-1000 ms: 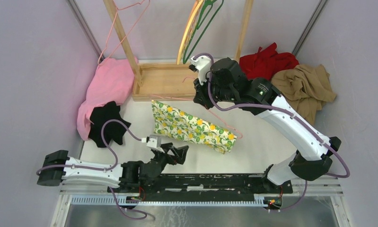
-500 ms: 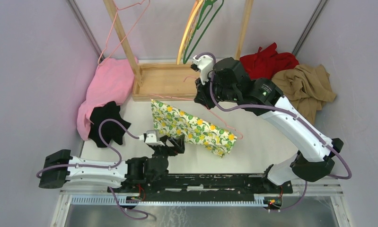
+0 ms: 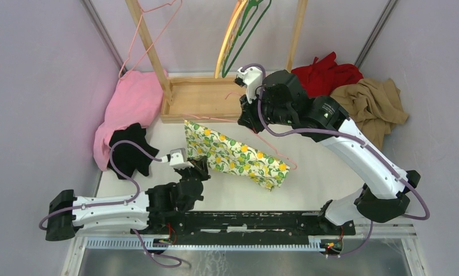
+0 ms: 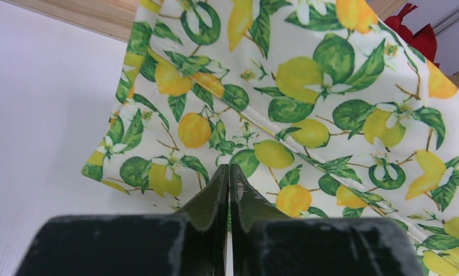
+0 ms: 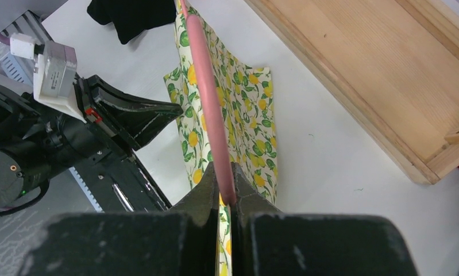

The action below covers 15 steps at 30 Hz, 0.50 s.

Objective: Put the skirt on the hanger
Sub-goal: Hang the skirt on the hanger.

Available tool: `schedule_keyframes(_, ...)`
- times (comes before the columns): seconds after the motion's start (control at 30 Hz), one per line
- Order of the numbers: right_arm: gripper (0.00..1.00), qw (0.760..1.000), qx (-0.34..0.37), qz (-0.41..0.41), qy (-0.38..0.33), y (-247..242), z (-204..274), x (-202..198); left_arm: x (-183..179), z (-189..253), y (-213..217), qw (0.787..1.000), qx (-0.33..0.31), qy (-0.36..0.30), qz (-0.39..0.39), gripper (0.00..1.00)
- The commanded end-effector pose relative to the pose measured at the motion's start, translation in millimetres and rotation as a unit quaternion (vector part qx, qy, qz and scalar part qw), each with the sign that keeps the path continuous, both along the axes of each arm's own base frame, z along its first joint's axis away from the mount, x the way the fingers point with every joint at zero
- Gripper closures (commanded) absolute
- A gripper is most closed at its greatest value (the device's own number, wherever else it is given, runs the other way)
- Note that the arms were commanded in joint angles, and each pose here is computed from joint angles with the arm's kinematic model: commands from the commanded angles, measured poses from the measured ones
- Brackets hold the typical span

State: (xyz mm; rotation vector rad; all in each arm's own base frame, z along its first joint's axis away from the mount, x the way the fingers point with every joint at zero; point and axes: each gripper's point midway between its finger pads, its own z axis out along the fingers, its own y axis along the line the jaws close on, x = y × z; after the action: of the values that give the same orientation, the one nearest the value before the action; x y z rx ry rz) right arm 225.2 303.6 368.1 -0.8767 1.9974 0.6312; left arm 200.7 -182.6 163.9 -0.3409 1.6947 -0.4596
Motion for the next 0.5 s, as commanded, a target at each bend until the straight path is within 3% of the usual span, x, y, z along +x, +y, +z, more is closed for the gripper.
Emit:
schedule_keyframes(0.0,0.99,0.997,0.055,-0.012,-0.046,-10,47,0,3,21,6,0.999,-0.035,0.004,0.006,0.89)
schedule_keyframes(0.27,0.99,0.996,0.073,-0.025,-0.048,-16,59,12,-12,22,-4,0.987,-0.147,0.021,-0.058,0.32)
schedule_keyframes(0.47,0.99,0.993,0.107,-0.032,-0.044,-21,80,20,-18,21,-15,0.969,-0.226,-0.008,-0.099,0.19)
